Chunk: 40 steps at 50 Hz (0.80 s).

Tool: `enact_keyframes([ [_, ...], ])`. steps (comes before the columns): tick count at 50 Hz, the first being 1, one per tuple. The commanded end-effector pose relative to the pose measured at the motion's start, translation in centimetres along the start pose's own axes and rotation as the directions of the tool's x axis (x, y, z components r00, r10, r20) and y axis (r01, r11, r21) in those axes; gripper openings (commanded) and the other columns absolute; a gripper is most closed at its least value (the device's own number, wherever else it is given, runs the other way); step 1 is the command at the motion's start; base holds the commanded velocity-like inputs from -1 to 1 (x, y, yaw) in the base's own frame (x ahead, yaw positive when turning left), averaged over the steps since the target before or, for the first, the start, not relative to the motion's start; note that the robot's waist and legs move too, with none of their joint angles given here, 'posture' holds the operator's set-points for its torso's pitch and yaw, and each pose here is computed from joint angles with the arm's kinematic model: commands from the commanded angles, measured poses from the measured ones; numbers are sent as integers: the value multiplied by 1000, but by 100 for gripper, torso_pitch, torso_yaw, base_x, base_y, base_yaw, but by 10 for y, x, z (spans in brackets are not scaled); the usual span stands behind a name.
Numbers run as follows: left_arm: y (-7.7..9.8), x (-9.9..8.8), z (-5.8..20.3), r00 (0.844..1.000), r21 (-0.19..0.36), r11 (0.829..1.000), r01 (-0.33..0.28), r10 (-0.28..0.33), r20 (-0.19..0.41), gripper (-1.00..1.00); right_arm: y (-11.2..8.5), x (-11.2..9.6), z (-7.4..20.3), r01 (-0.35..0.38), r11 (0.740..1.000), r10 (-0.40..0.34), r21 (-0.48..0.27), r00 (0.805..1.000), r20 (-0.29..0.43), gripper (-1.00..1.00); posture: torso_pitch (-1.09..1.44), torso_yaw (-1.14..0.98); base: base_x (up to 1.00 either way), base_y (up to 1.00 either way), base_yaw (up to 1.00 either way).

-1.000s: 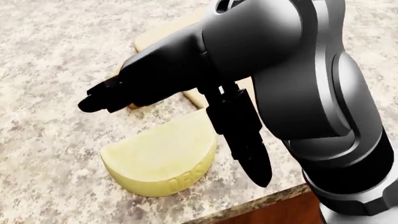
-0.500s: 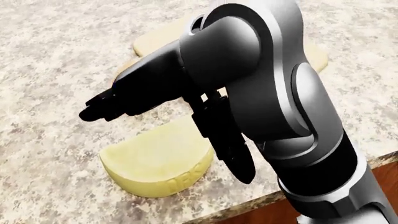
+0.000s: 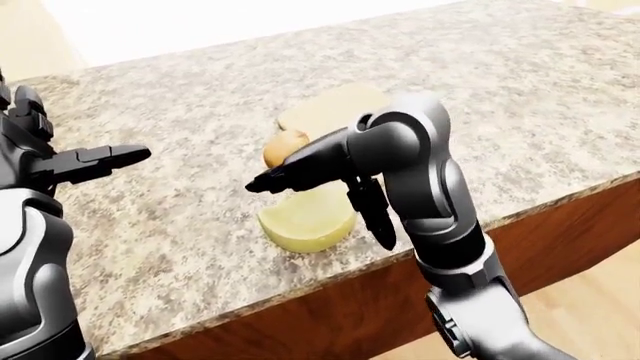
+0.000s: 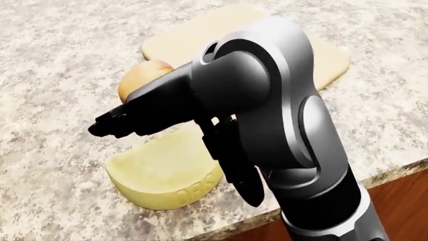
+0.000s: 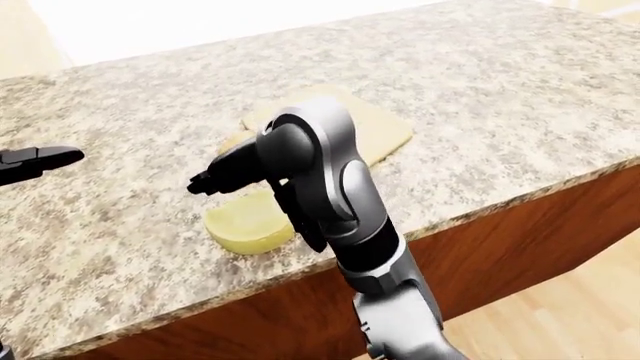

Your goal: Place the bread and cheese on the cutting board.

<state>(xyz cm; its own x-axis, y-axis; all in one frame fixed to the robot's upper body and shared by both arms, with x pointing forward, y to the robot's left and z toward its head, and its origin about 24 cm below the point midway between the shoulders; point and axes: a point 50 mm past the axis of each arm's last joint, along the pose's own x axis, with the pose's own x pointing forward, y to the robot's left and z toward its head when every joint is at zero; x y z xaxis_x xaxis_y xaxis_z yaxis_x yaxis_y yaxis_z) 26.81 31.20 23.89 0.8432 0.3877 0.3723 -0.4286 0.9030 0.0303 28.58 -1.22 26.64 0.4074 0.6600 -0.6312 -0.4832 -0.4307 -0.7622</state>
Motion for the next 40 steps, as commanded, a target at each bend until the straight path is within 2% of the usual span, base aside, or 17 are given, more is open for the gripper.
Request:
enact_keyframes([
  [1, 3, 1, 20, 995, 5, 1000, -9, 9, 95, 100, -8, -9, 5, 49, 998, -50, -48, 998, -22, 100, 0, 0, 0, 0, 0],
  [32, 2, 0, 18, 996, 5, 1000, -6, 5, 92, 100, 8, 8, 1, 66, 998, -66, -21, 998, -15, 100, 0, 0, 0, 0, 0],
  [34, 2, -1, 18, 996, 5, 1000, -5, 5, 92, 100, 8, 8, 1, 65, 998, -65, -19, 998, -15, 88, 0, 0, 0, 0, 0],
  [37, 2, 0, 17, 996, 5, 1000, -6, 5, 92, 100, 10, 10, 0, 62, 998, -62, -19, 998, -15, 57, 0, 0, 0, 0, 0],
  [40, 2, -1, 18, 996, 4, 1000, -5, 5, 92, 100, 10, 11, 1, 64, 998, -64, -20, 998, -13, 47, 0, 0, 0, 0, 0],
])
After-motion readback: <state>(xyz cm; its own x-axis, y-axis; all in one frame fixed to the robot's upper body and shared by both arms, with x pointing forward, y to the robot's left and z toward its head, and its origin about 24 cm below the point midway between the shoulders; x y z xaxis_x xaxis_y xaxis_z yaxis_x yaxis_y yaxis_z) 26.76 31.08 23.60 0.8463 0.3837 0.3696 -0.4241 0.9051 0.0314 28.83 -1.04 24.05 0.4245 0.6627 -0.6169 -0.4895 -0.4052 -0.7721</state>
